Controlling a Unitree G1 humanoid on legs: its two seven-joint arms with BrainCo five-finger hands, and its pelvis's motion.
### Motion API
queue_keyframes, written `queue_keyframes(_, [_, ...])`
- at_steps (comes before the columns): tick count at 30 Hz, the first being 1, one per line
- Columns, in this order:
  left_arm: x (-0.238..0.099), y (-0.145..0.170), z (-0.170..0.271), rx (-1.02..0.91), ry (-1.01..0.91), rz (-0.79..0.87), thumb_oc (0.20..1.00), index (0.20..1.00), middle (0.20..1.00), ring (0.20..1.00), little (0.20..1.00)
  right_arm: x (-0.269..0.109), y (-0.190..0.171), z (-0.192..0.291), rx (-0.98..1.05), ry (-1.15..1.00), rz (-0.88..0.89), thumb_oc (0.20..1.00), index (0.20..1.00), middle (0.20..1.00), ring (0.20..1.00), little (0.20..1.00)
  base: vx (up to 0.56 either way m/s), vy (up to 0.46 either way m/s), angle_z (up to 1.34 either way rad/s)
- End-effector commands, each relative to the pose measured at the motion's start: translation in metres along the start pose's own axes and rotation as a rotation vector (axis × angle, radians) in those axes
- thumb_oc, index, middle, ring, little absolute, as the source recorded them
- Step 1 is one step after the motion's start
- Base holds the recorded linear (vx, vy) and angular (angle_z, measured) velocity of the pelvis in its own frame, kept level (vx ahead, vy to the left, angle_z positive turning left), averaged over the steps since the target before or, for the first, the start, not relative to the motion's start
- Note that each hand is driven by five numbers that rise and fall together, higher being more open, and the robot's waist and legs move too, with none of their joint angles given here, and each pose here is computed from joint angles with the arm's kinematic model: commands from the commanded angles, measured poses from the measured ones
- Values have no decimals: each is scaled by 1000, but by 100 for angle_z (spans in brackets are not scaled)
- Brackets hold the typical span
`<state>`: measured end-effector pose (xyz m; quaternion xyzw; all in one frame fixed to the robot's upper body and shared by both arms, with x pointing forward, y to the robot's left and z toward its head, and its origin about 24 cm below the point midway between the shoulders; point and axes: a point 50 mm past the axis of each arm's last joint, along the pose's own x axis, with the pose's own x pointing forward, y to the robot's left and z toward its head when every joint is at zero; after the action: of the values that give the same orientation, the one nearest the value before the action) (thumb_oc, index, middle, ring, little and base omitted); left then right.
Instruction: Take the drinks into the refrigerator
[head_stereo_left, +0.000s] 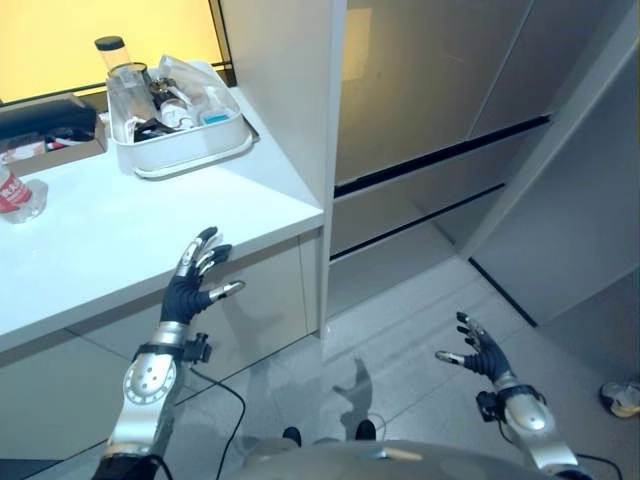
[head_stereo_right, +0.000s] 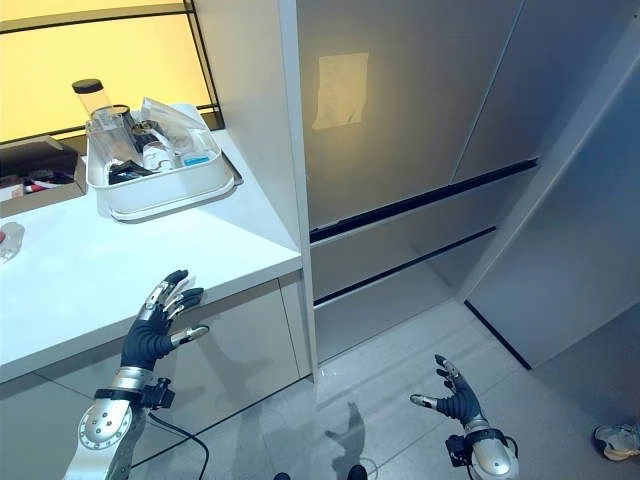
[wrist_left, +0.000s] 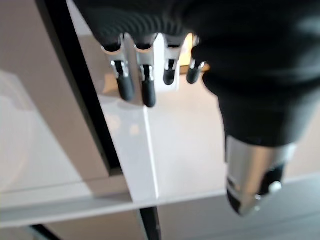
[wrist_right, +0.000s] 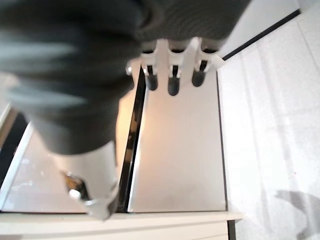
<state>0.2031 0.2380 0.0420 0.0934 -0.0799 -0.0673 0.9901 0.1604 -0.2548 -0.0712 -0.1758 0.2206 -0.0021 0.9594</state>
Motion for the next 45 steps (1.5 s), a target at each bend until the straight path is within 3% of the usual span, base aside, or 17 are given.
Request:
queue_keyframes(1, [-9, -14, -6, -80, 94, -302, 1000, 1000, 1000, 1000, 1000, 16, -4, 39, -4, -192, 42, 1000, 1000, 1000, 1000, 1000, -2, 16, -5])
queue_keyframes(8, [-21, -19, -21, -191, 215, -444, 1000, 1000, 1000, 1000, 1000, 18, 4, 38, -26, -177, 115, 1000, 1000, 1000, 1000, 1000, 2, -2, -12])
queue_keyframes(16, [-41, -19, -62, -195, 442, -451, 1000, 1000, 1000, 1000, 1000, 20, 8, 42, -36, -182, 143, 1000, 1000, 1000, 1000, 1000, -3, 0, -2])
queue_keyframes(22, [-69, -7, -109, -51, 693, -280, 1000, 1000, 1000, 1000, 1000, 23, 11, 42, -41, -173, 149, 1000, 1000, 1000, 1000, 1000, -12, -4, -4])
queue_keyframes(26, [-105, 15, -140, 233, 952, -62, 1000, 1000, 1000, 1000, 1000, 26, 16, 38, -50, -146, 147, 1000, 1000, 1000, 1000, 1000, -20, -8, -5])
queue_keyframes(31, [-135, 11, -156, 216, 1119, 136, 1000, 1000, 1000, 1000, 1000, 28, 22, 29, -34, -98, 140, 1000, 1000, 1000, 1000, 1000, -5, 1, -11])
queue_keyframes(32, [-147, 7, -161, 166, 1180, 219, 1000, 1000, 1000, 1000, 1000, 27, 28, 19, -21, -44, 153, 1000, 1000, 1000, 1000, 1000, 6, 8, -12])
queue_keyframes(34, [-150, 4, -162, 156, 1196, 234, 1000, 1000, 1000, 1000, 1000, 26, 31, 14, -13, -19, 156, 1000, 1000, 1000, 1000, 1000, 3, 4, -3])
queue_keyframes(35, [-156, -4, -165, 91, 1224, 287, 1000, 1000, 1000, 1000, 1000, 22, 40, -9, 24, 105, 170, 1000, 1000, 1000, 1000, 1000, 0, 0, 0])
queue_keyframes(45, [-178, -37, -173, -103, 1346, 229, 1000, 1000, 1000, 1000, 1000, -36, 67, -102, 264, 700, 155, 1000, 1000, 1000, 1000, 1000, 14, 8, 3])
